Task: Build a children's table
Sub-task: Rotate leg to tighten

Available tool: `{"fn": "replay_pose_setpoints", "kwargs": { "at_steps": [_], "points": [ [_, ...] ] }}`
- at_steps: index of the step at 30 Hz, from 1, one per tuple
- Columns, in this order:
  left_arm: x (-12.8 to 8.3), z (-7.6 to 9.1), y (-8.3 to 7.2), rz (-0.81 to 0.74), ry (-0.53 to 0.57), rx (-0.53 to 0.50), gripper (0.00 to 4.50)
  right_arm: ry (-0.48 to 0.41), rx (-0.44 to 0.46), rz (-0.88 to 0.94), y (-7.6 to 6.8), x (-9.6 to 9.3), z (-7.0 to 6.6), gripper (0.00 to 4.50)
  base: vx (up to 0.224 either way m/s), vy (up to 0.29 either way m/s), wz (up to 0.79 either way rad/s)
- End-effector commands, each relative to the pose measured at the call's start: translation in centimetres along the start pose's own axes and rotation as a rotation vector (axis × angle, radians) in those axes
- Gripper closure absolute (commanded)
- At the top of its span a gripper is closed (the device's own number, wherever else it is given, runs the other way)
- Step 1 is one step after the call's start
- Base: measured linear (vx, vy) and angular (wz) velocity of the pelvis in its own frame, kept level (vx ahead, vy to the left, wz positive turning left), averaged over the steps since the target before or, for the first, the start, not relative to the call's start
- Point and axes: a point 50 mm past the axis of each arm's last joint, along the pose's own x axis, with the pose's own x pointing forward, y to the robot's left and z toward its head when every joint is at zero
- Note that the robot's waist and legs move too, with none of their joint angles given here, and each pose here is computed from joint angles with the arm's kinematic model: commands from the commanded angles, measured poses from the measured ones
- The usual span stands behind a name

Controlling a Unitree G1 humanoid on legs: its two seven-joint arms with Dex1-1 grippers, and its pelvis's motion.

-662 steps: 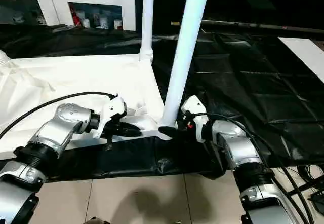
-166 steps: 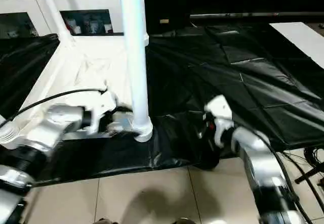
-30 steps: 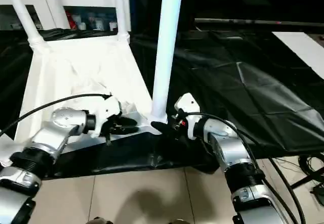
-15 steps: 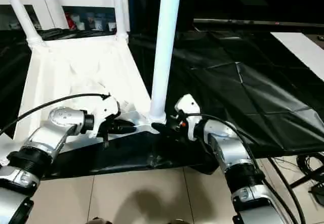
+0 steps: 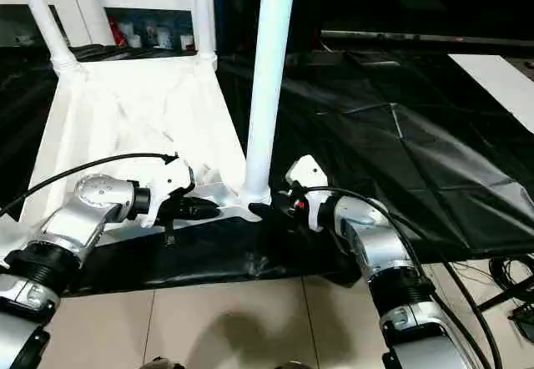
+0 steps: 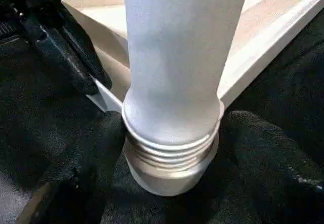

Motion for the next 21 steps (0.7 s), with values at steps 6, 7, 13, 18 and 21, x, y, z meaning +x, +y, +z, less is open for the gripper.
{"fn": "replay_pose_setpoints", "kwargs": {
  "at_steps": [6, 7, 13, 18, 21],
  "points": [
    [0.5, 0.2, -0.7, -0.042, -0.048, -0.007, 4.47, 0.013, -0.043, -0.005, -0.3, 0.7, 0.4, 0.96, 0.000, 0.000, 0.00],
    [0.5, 0.1, -0.7, -0.043, -0.044, -0.006, 4.47, 0.005, -0.038, -0.009, -0.4, 0.9, 0.5, 0.96, 0.000, 0.000, 0.00],
    [0.4, -0.1, -0.7, -0.041, -0.033, -0.005, 4.47, -0.017, -0.021, -0.011, -0.5, 1.3, 0.7, 0.96, 0.000, 0.000, 0.00],
    [0.2, -0.3, -0.7, -0.042, -0.023, -0.008, 4.50, -0.016, -0.018, 0.011, -0.4, 1.5, 0.6, 1.58, 0.000, 0.000, 0.00],
    [0.1, -0.3, -0.7, -0.042, -0.021, -0.010, 4.50, -0.019, -0.014, 0.014, -0.4, 1.4, 0.5, 1.66, 0.000, 0.000, 0.00]
  ]
}}
